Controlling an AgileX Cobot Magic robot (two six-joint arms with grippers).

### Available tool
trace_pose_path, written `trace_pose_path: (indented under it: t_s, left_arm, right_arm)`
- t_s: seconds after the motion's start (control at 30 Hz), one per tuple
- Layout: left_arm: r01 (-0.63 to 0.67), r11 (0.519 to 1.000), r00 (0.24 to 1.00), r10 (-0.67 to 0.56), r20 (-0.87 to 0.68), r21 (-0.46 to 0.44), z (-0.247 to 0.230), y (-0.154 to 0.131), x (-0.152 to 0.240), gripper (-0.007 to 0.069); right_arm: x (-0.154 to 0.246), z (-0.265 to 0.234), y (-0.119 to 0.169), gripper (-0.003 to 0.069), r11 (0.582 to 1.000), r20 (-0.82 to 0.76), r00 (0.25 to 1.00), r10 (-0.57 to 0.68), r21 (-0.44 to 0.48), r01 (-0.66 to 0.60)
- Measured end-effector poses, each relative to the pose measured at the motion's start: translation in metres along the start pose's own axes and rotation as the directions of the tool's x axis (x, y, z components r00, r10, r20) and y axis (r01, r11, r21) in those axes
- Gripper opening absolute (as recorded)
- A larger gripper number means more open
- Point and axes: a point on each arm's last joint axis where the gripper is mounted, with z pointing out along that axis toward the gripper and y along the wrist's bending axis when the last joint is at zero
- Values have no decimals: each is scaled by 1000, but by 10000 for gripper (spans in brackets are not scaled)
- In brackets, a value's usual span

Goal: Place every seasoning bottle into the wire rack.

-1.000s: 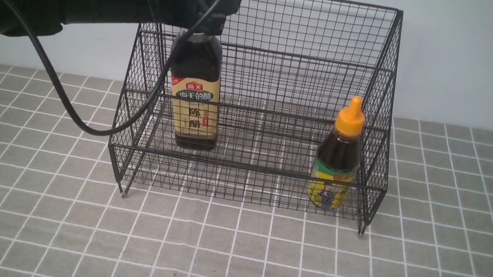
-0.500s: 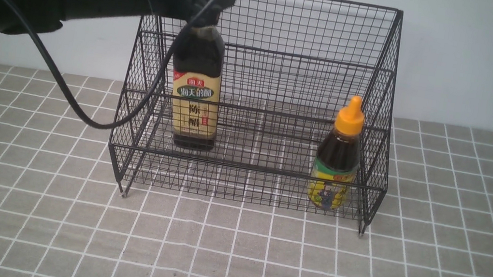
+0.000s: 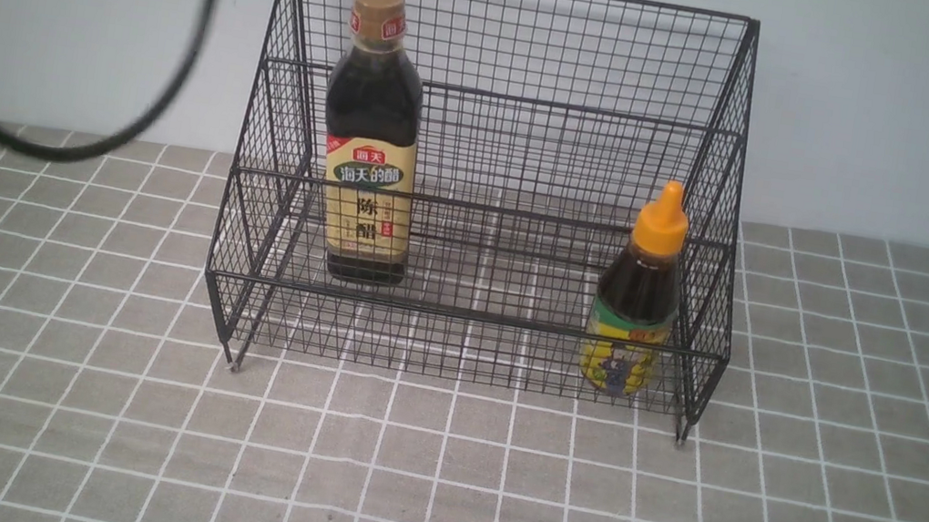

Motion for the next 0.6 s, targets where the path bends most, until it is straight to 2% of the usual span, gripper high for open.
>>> trace_pose_path:
  t_s: [0.03, 0.17, 0.2, 0.23, 0.33, 0.47, 0.6]
  left_arm:
    - [6, 1000, 1000, -7, 9, 23, -10, -5, -5, 36]
    - [29, 994, 999, -27, -22, 107, -32, -18, -4, 0]
    - [57, 985, 996, -46, -73, 162, -45, -26, 1, -7]
    - [45, 985, 996, -32, -77, 168, -48, -28, 1, -7]
    - [106, 963, 971, -47, -234, 247, -80, -44, 10, -7]
    - [172, 960, 909, -67, -412, 222, -113, -51, 20, -7]
    - [160, 980, 870, -85, -486, 116, -153, -53, 28, -7]
  right_arm:
    - [0, 0, 0, -12, 1000, 0, 1000, 0, 0, 0]
    - [0, 0, 0, -12, 1000, 0, 1000, 0, 0, 0]
    - [0, 0, 0, -12, 1000, 0, 1000, 0, 0, 0]
    - [0, 0, 0, -12, 1000, 0, 1000, 0, 0, 0]
    - [0, 0, 0, -12, 1000, 0, 1000, 0, 0, 0]
    - [0, 0, 0, -12, 1000, 0, 1000, 0, 0, 0]
    - [0, 0, 0, -12, 1000, 0, 1000, 0, 0, 0]
